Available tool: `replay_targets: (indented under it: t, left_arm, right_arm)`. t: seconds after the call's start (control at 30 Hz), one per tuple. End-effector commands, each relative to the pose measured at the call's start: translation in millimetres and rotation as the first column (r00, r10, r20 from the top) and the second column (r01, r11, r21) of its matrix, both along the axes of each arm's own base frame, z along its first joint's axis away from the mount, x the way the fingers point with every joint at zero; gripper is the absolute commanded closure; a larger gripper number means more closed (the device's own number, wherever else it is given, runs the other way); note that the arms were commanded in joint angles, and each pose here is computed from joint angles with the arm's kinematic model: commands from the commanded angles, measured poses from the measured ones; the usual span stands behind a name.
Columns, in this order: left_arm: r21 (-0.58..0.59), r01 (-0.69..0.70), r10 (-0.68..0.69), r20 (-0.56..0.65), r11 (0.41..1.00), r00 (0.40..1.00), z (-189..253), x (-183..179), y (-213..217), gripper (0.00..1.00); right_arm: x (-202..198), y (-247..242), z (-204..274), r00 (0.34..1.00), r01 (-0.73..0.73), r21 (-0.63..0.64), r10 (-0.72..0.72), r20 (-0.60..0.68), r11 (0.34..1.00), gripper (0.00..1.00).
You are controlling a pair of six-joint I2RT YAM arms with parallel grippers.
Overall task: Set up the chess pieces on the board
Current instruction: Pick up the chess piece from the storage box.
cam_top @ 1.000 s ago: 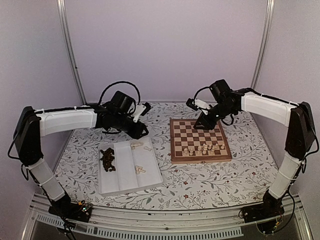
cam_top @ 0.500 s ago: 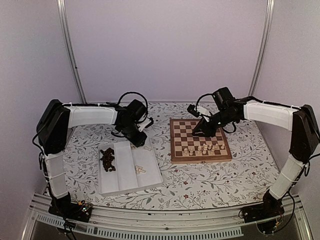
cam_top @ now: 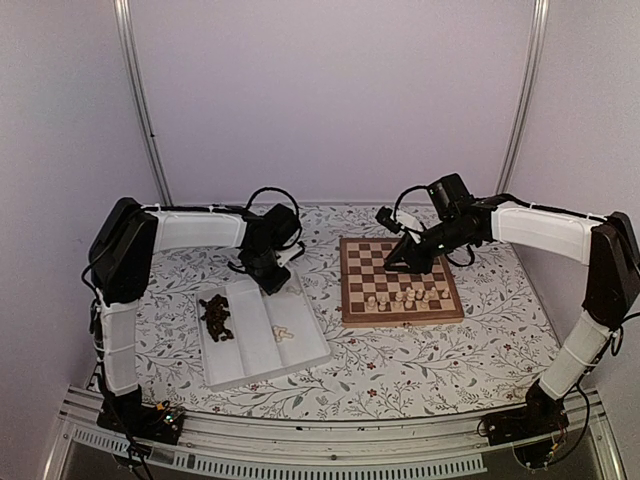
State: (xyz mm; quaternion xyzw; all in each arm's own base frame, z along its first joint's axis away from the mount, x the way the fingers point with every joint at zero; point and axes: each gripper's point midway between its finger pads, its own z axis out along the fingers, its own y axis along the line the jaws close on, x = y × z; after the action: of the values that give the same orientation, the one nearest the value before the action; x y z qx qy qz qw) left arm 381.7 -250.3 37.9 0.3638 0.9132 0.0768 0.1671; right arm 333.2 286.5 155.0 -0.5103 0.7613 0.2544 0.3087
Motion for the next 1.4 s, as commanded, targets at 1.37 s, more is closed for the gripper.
replay_targets:
  t: [1.37]
  left_arm:
    - [-0.026,0.025,-0.025,0.0,0.999,1.0,40.6,-40.6,5.8,0.85]
  right_arm:
    - [-2.7,15.1,6.0,0.998,-0.036,0.026,0.037,-0.044,0.999,0.76]
